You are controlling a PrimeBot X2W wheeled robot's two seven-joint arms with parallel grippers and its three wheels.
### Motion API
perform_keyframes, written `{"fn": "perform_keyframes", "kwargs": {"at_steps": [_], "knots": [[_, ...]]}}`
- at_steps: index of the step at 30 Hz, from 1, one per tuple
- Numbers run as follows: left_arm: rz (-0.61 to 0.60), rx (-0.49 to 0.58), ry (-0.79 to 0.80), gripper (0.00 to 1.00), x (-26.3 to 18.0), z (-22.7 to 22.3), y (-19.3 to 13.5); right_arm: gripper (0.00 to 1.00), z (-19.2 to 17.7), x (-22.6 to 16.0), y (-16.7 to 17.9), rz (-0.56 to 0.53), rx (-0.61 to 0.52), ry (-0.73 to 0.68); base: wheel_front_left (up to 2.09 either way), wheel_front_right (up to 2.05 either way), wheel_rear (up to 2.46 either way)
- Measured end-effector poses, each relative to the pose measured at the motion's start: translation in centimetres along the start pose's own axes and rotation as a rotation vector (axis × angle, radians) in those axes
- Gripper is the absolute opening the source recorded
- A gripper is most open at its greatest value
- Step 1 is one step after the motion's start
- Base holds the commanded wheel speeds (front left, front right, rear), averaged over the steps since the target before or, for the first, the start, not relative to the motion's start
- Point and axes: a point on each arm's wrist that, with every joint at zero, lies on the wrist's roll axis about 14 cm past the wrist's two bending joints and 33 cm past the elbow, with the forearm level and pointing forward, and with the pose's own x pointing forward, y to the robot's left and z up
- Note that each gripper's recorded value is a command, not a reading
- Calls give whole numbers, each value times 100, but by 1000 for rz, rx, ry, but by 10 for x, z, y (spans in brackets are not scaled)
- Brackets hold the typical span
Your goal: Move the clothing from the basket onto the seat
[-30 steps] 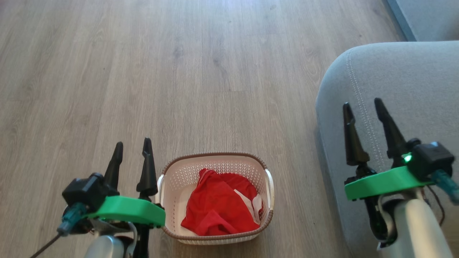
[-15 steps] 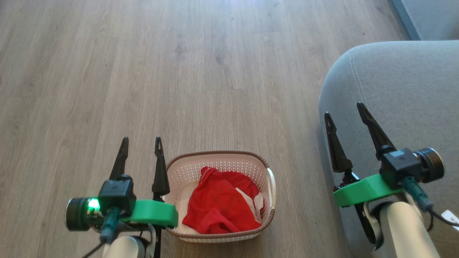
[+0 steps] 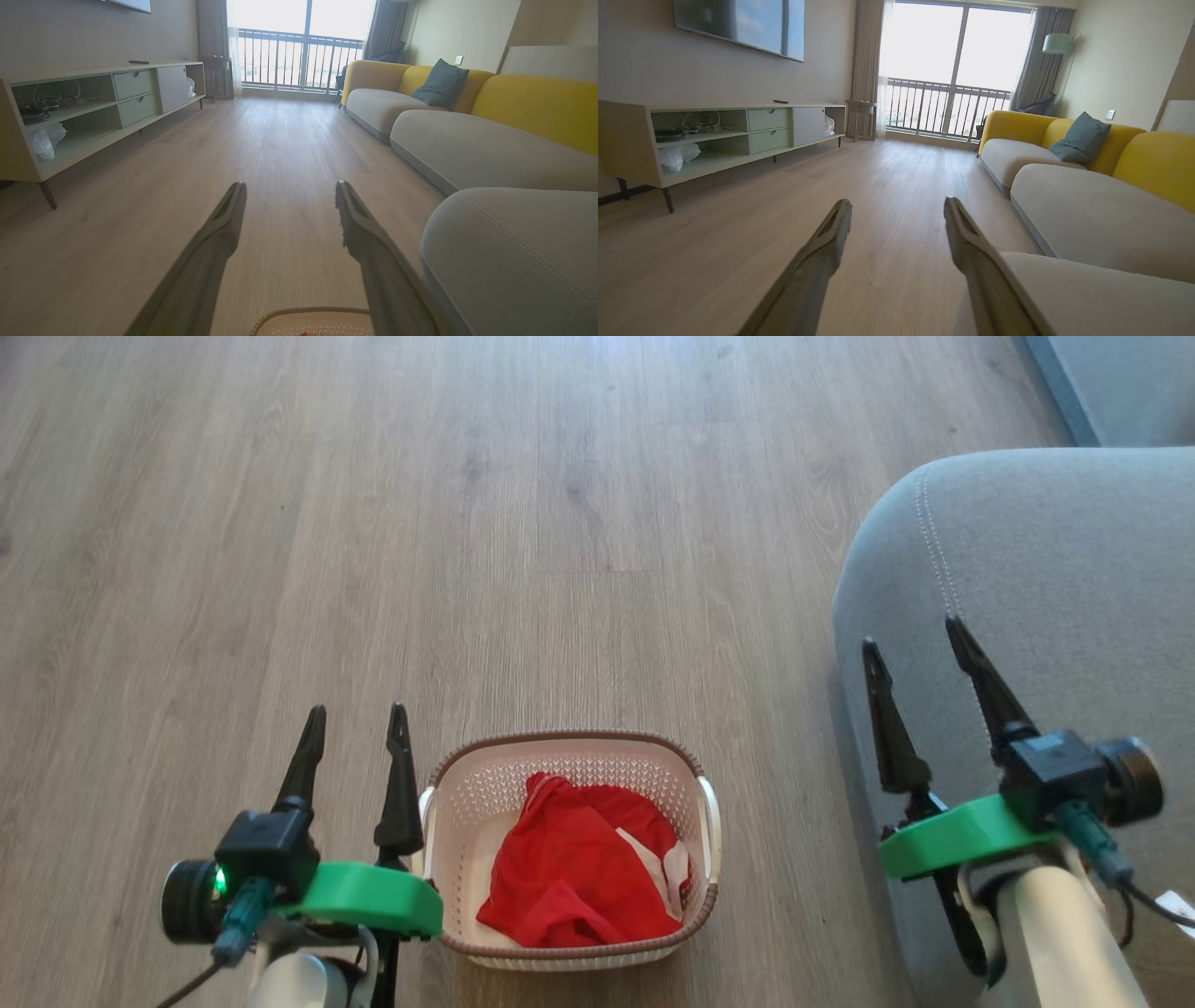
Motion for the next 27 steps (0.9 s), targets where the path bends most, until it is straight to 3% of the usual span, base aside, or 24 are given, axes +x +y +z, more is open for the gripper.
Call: {"fn": "perform_keyframes", "kwargs": {"at_steps": [6,13,27], "knots": [[-10,39,49,100,-5,-16,-1,100,-41,-13,2,-14,89,129,0,0,0],[-39,4,129,100,-13,-40,-6,100,-68,-24,19,37,68,223,0,0,0],[-34,-12,161,100,-14,-49,-5,100,-76,-26,14,15,91,246,0,0,0]]}}
